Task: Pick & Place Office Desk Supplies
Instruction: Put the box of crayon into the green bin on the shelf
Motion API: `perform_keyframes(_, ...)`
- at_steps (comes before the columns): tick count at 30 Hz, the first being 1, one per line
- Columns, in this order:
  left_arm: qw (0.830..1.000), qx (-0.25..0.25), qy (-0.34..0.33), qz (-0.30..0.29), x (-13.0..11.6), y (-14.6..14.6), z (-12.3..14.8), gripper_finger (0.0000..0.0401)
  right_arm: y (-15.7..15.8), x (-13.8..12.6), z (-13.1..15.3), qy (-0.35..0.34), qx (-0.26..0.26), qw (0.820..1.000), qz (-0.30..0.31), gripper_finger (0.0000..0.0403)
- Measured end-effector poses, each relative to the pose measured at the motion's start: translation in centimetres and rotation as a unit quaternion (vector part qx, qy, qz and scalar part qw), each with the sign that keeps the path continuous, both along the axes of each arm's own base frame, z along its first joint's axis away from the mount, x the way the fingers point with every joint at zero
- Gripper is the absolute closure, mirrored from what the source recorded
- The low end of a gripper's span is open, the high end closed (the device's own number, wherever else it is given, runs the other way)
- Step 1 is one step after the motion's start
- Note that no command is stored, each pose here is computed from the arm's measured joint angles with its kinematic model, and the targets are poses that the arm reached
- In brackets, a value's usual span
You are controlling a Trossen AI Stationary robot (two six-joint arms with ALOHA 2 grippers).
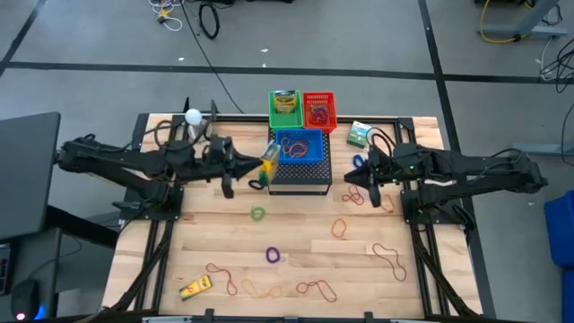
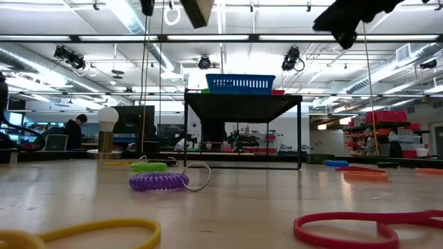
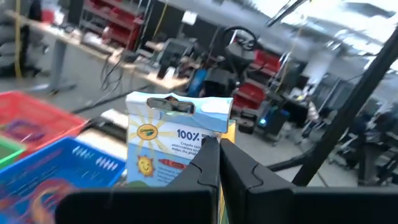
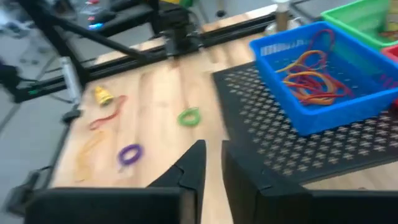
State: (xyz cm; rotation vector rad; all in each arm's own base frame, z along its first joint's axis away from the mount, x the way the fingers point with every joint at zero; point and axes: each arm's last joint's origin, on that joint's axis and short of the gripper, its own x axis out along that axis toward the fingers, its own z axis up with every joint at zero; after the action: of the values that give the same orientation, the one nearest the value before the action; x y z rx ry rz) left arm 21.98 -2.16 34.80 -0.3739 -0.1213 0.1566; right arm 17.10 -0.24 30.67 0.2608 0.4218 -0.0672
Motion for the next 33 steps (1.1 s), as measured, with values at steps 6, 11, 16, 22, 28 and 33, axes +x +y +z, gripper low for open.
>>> perform_keyframes(6, 0.996, 0.030, -0.065, -0.044, 3.1, -1.2, -0.5, 0.0397, 1.7, -0.4, 1.9, -0.004, 0.075, 0.997, 0.035, 0.0296)
perform_keyframes(11, 0.985, 0.039, -0.107, -0.129, 5.0, -2.0, -1.3, 0.0398, 4.3, 0.9, 2.0, -0.074, 0.105, 0.990, 0.050, 0.0244)
perform_keyframes(16, 0.973, 0.040, -0.130, -0.189, 5.6, -3.0, -1.7, 0.0398, 6.5, 3.8, 2.6, -0.203, 0.129, 0.968, 0.067, 0.0194)
perform_keyframes(22, 0.964, 0.021, -0.130, -0.232, 5.4, -3.7, -1.7, 0.0399, 7.4, 7.6, 0.7, -0.224, 0.137, 0.963, 0.059, 0.0144)
perform_keyframes(28, 0.963, 0.014, -0.126, -0.239, 5.4, -3.9, -1.7, 0.0399, 7.7, 10.5, -0.5, -0.281, 0.154, 0.941, 0.107, 0.0117)
perform_keyframes(33, 0.962, 0.015, -0.126, -0.241, 5.4, -3.9, -1.7, 0.0399, 7.3, 11.8, -1.6, -0.292, 0.137, 0.941, 0.099, 0.0117)
